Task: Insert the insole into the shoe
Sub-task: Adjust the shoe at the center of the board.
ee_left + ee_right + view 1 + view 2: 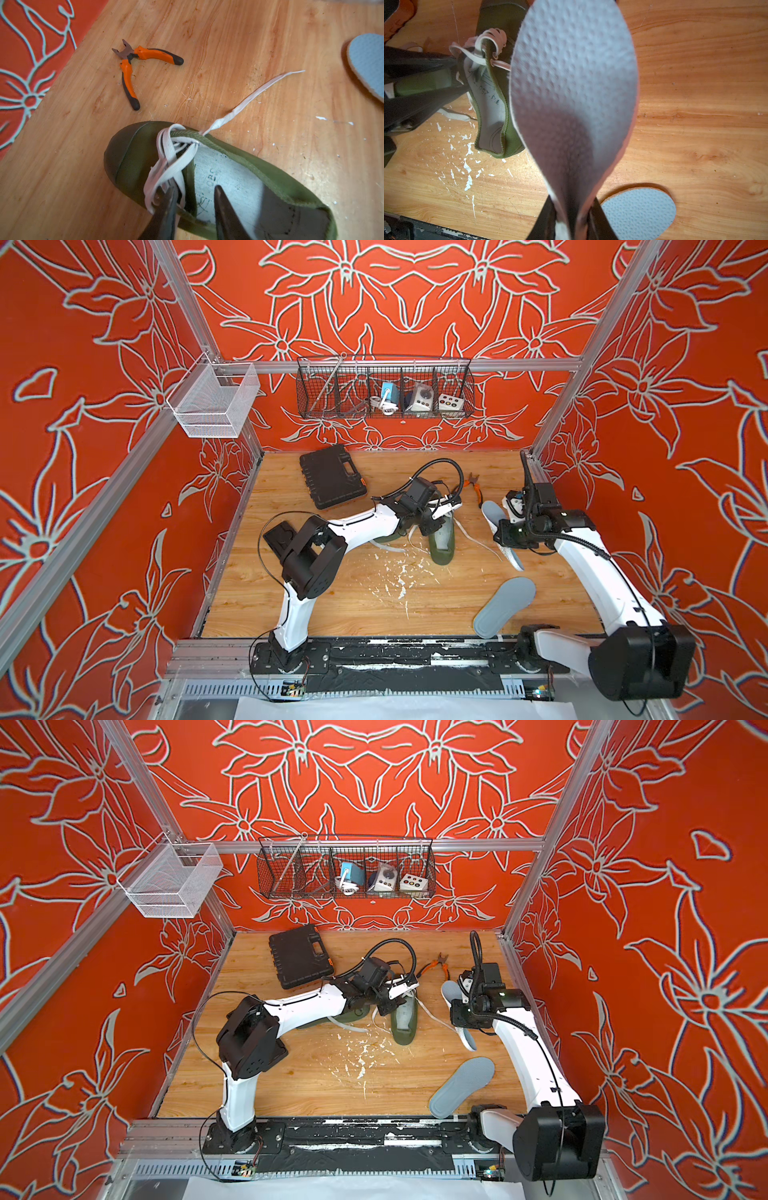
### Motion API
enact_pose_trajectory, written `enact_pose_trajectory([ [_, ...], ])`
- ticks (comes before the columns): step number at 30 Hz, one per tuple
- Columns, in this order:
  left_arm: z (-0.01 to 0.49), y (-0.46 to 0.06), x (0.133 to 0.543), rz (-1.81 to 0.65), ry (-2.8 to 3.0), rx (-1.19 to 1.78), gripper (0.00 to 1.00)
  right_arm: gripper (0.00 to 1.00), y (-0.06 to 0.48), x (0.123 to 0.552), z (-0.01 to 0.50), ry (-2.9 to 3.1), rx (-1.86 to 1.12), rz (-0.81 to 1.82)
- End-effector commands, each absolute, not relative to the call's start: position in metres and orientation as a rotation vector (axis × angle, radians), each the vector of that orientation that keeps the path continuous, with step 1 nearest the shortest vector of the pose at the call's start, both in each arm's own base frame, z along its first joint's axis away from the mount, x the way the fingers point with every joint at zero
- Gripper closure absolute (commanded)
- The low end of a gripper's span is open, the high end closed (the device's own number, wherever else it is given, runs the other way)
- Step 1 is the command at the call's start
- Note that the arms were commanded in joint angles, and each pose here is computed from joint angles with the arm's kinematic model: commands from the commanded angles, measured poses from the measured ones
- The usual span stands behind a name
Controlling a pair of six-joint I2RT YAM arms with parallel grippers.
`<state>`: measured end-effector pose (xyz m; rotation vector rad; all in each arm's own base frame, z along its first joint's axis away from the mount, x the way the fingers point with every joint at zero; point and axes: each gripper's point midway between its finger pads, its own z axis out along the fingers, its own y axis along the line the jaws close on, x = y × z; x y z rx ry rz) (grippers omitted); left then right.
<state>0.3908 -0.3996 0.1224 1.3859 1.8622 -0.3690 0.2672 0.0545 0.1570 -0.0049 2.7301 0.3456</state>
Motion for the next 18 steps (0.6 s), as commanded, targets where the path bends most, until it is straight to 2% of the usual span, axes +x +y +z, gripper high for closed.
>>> enact_pose_trajectory([
  [1,0.114,-0.403,0.391,-0.307,1.863,1.449,0.67,0.78,0.055,0.263,0.154,2.744,-0.023,0.364],
  [9,0.111,-0.412,0.395,-0.294,1.847,1.458,0.67,0.78,0.055,0.265,0.154,2.746,-0.03,0.375],
  [18,0.098,-0.415,0.406,-0.164,1.857,1.482,0.68,0.78,0.055,0.264,0.155,2.741,-0.03,0.382],
])
